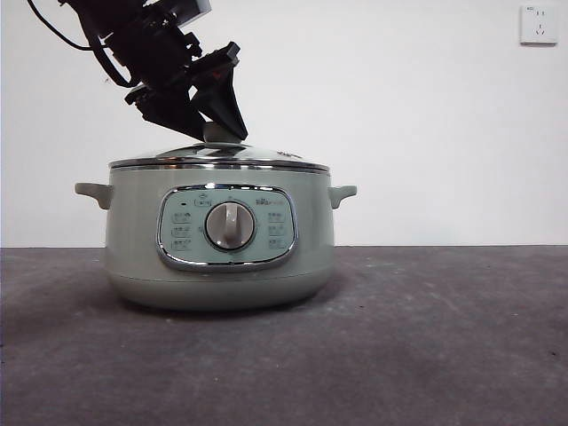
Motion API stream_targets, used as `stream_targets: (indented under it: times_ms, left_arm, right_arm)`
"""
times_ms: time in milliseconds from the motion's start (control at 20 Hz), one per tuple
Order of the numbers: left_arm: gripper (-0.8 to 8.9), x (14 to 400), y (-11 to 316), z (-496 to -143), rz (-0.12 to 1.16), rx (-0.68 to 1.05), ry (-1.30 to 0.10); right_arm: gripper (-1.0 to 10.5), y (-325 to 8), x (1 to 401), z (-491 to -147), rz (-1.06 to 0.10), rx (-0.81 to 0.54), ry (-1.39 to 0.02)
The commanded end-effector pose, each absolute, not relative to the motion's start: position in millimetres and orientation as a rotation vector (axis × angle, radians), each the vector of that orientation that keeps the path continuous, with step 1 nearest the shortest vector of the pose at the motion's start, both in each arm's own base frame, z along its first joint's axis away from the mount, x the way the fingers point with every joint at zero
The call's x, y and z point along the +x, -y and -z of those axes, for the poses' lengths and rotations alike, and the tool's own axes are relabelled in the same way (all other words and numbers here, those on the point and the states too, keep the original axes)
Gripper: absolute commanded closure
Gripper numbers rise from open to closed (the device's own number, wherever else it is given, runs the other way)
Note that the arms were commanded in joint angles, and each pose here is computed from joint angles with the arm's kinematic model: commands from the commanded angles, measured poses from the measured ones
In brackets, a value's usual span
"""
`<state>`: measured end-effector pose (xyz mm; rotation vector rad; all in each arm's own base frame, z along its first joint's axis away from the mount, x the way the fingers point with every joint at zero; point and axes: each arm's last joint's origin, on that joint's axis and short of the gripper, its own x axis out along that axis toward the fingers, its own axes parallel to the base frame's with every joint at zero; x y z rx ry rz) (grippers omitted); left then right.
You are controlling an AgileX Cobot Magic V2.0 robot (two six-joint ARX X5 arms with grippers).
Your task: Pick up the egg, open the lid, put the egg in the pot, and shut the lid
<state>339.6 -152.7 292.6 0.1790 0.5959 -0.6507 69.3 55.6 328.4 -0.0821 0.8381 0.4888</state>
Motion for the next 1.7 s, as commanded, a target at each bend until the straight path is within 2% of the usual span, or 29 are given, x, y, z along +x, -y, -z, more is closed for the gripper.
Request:
stream_targets:
  times_ms: [50, 200, 250, 550, 850, 1000, 1300, 1450, 1700]
  left_arm:
    - [7.77, 340.5, 154.4, -287.8, 0.665, 0.183, -0.618]
    - [4.58, 340.4, 154.5, -287.8, 0.667, 0.181, -0.619]
    - [4.27, 340.4, 154.3, -287.7, 0.667, 0.181, -0.62]
    - [4.29, 337.7, 152.8, -293.5, 0.665, 0.176, -0.606]
    - [4.29, 318.9, 143.8, -322.6, 0.662, 0.172, -0.546]
    - [4.29, 293.1, 132.7, -344.2, 0.663, 0.173, -0.56]
    - [4.32, 216.6, 100.6, -383.5, 0.671, 0.171, -0.641]
    - [4.36, 181.3, 87.7, -395.5, 0.737, 0.128, -0.667]
    - [4.5, 155.6, 77.2, -403.4, 0.746, 0.103, -0.668]
  right_arm:
    - [5.1, -56.5, 70.3, -325.9, -0.485, -0.072, -0.836]
    - [5.1, -56.8, 70.5, -326.2, -0.486, -0.07, -0.832]
    - [5.1, -56.8, 70.5, -326.2, -0.486, -0.07, -0.832]
    - [5.1, -56.8, 70.6, -326.3, -0.487, -0.069, -0.831]
    - [5.1, -57.1, 70.9, -326.7, -0.488, -0.067, -0.825]
    - [5.1, -57.1, 70.9, -326.7, -0.488, -0.067, -0.825]
    - [5.1, -58.4, 72.5, -328.7, -0.496, -0.058, -0.798]
    - [5.1, -59.2, 73.4, -330.1, -0.5, -0.05, -0.78]
    - [5.1, -59.8, 74.1, -330.6, -0.502, -0.046, -0.773]
